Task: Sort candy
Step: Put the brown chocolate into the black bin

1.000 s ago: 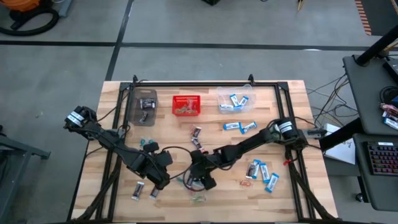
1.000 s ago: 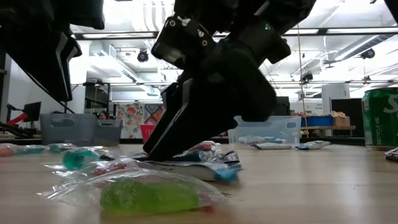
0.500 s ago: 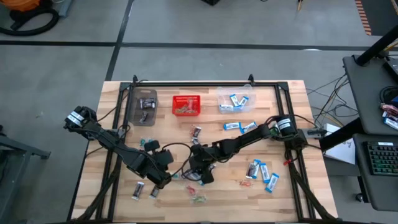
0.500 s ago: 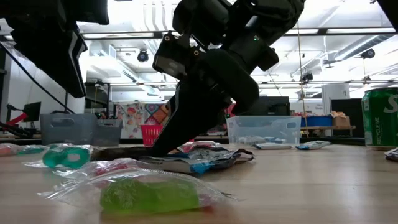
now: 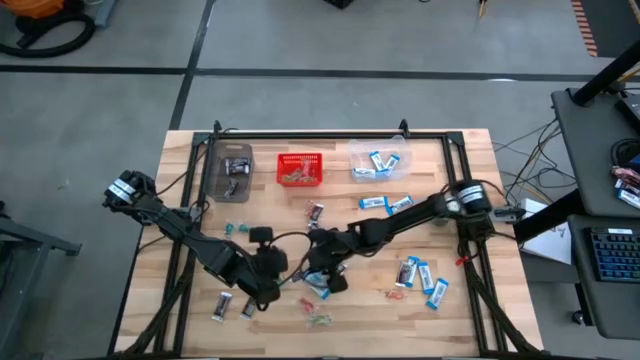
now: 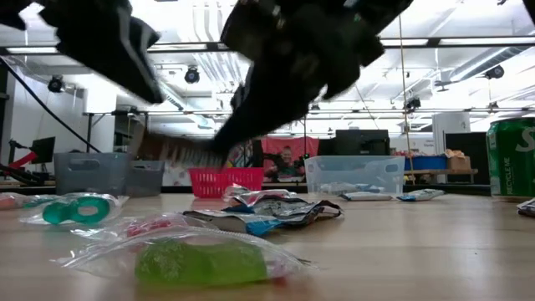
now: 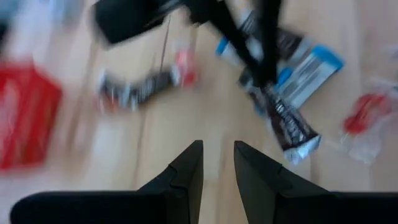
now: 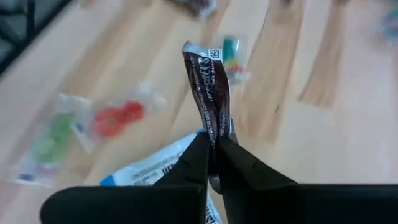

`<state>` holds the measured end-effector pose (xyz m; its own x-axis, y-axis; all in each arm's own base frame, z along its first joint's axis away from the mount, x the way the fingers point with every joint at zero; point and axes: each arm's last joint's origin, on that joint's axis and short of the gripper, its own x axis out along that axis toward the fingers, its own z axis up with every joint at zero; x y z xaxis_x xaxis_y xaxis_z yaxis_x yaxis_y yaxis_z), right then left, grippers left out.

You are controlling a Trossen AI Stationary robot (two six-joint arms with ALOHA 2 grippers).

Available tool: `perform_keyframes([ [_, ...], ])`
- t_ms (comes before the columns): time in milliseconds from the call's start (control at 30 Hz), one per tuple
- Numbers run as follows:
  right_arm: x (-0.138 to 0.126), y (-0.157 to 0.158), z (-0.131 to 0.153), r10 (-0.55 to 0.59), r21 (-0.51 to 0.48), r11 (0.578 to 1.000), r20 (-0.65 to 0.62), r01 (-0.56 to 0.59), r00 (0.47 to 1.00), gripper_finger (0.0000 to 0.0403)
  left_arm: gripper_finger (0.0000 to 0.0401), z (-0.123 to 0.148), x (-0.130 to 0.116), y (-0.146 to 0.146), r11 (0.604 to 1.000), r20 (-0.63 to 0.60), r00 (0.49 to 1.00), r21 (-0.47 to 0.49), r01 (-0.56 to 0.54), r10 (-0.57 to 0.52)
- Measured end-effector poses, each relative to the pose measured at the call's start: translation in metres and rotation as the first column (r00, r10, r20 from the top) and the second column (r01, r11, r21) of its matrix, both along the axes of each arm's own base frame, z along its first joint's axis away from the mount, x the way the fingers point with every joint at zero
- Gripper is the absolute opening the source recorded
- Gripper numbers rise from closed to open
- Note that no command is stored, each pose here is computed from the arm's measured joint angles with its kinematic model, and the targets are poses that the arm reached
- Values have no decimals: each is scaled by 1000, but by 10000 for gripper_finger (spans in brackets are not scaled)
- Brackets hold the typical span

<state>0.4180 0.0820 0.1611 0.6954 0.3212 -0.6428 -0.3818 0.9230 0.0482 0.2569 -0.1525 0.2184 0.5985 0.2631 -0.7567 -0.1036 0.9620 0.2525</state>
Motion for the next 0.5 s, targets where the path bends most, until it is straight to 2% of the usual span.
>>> perform_keyframes([
  [167, -29, -9, 16, -35, 54, 998, 120, 29, 992, 12, 73, 6, 9, -5, 984, 64, 985, 79, 158, -163],
  [333, -66, -17, 21, -120, 193, 979, 248, 73, 961, 12, 73, 7, 6, 0, 963, 182, 947, 108, 248, -264],
  [400, -77, -18, 21, -143, 244, 968, 309, 67, 940, 12, 72, 7, 4, 7, 948, 273, 908, 100, 302, -318],
  [500, -90, -19, 23, -166, 306, 951, 404, 38, 899, 12, 67, 12, 2, 17, 928, 453, 814, 99, 360, -364],
])
